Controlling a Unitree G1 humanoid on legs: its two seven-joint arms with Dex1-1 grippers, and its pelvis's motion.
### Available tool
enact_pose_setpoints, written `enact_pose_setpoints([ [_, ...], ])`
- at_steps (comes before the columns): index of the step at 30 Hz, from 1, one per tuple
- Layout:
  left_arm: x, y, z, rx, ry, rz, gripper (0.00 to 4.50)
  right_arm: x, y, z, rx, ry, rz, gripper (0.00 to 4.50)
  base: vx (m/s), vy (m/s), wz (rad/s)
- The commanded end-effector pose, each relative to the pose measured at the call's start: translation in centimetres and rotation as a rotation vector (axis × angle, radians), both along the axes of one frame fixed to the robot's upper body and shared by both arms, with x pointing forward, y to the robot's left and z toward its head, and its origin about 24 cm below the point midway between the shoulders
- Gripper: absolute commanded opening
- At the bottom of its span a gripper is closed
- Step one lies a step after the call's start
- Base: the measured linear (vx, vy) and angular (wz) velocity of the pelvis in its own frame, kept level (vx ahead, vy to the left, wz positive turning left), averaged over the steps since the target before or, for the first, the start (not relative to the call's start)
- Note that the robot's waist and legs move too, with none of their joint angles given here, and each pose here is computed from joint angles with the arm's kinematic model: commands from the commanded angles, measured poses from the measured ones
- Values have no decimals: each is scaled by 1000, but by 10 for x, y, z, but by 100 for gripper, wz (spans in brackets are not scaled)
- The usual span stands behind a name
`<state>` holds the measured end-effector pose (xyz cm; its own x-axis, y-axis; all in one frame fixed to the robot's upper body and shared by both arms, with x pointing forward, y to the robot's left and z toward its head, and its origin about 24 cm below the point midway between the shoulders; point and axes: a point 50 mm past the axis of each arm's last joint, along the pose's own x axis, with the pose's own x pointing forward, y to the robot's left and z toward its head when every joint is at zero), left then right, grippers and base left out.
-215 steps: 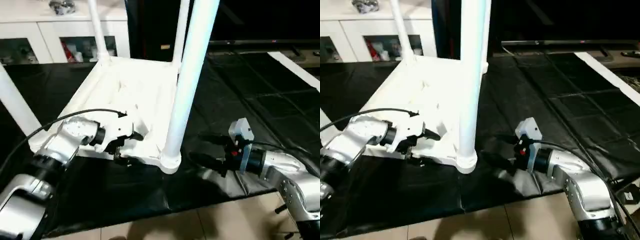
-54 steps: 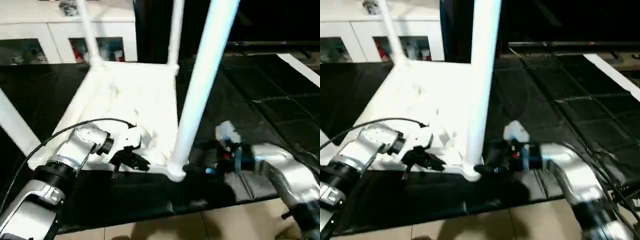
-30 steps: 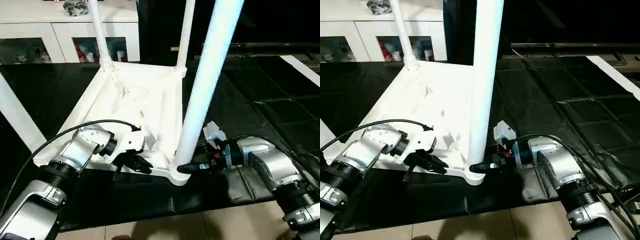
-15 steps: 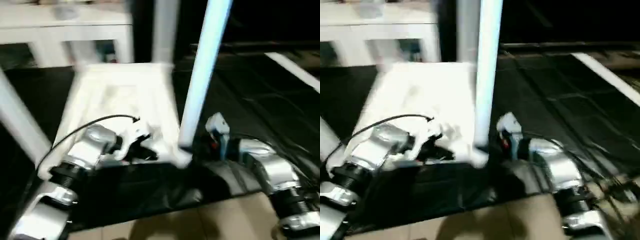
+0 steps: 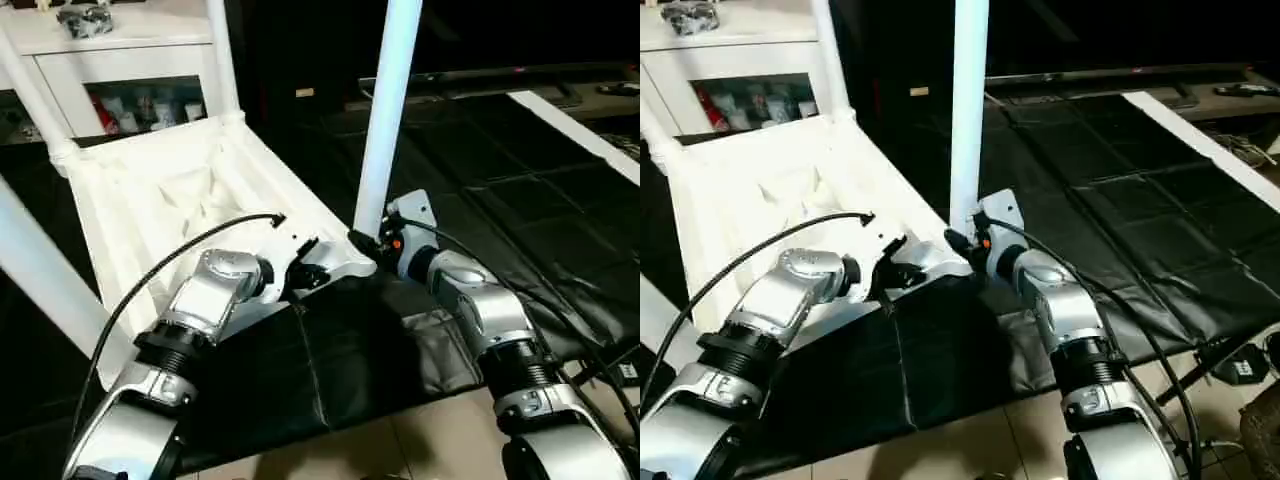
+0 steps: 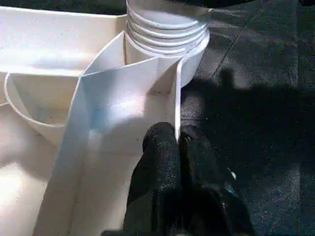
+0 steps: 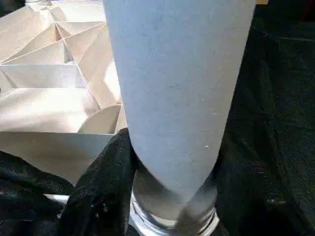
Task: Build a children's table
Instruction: Rotate leg to tighten
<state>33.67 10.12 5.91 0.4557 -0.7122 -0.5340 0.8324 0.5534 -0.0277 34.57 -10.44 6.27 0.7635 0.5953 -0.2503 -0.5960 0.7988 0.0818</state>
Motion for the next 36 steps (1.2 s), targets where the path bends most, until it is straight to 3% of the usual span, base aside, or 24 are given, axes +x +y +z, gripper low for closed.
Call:
enact_pose_setpoints([
  [1,3,-16,22,-36,-93,-87,0,-11,23,-14,37,66,109,264,0,0,0],
  [7,0,4,17,29,-101,-177,0,-16,5,-11,71,43,136,323,0,0,0],
  [11,-7,19,14,70,-76,-302,0,-25,-16,-2,97,2,221,356,0,0,0],
  [12,-9,24,14,83,-65,-342,0,-28,-22,0,90,-10,261,378,0,0,0],
  [21,-21,35,11,98,-16,-548,0,-47,-50,3,-3,-22,516,440,0,0,0],
  [30,-29,33,13,115,2,-741,0,-56,-48,2,-113,9,765,446,0,0,0],
  [35,-28,30,13,119,-8,-757,0,-56,-45,0,-130,25,822,446,0,0,0],
  [36,-28,30,13,122,-11,-759,0,-56,-44,-2,-145,38,841,429,0,0,0],
])
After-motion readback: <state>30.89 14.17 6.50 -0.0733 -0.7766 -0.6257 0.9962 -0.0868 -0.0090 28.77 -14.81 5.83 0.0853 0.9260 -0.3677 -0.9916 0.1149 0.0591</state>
